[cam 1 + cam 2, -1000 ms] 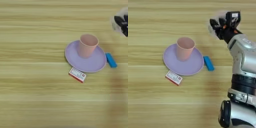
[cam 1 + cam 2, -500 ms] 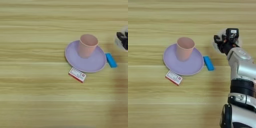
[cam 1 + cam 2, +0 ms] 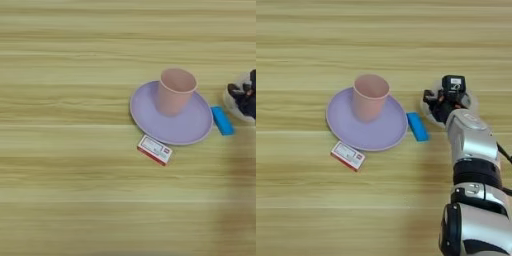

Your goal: Move the objects on the table

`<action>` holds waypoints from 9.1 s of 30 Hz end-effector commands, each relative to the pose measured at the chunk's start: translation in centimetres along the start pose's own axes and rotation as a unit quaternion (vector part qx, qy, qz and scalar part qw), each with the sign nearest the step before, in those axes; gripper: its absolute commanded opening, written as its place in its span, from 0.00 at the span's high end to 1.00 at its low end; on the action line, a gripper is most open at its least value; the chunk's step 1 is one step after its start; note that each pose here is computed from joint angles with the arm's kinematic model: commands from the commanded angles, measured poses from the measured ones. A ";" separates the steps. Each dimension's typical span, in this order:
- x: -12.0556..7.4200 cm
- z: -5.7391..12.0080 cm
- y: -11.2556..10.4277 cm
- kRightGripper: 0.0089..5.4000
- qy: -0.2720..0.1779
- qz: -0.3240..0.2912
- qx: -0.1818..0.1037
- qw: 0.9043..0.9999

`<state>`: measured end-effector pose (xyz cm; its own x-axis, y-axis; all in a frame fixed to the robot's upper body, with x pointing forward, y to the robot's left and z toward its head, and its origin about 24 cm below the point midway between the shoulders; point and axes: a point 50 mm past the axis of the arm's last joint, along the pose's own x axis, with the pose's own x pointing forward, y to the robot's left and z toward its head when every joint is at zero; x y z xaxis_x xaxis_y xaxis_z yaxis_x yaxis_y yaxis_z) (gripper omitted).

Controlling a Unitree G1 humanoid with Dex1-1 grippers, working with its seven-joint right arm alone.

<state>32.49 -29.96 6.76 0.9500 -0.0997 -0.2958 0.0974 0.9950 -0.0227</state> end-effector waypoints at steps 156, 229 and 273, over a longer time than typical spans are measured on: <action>-1.4 2.1 10.7 0.09 -0.121 0.315 -0.093 0.937; -3.5 1.4 22.5 0.01 -0.099 0.467 -0.105 0.872; -8.2 0.9 3.6 0.01 -0.048 0.144 -0.106 0.983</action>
<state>24.64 -24.22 7.65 0.9218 0.2530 -0.2938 -0.2857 0.9555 -0.0737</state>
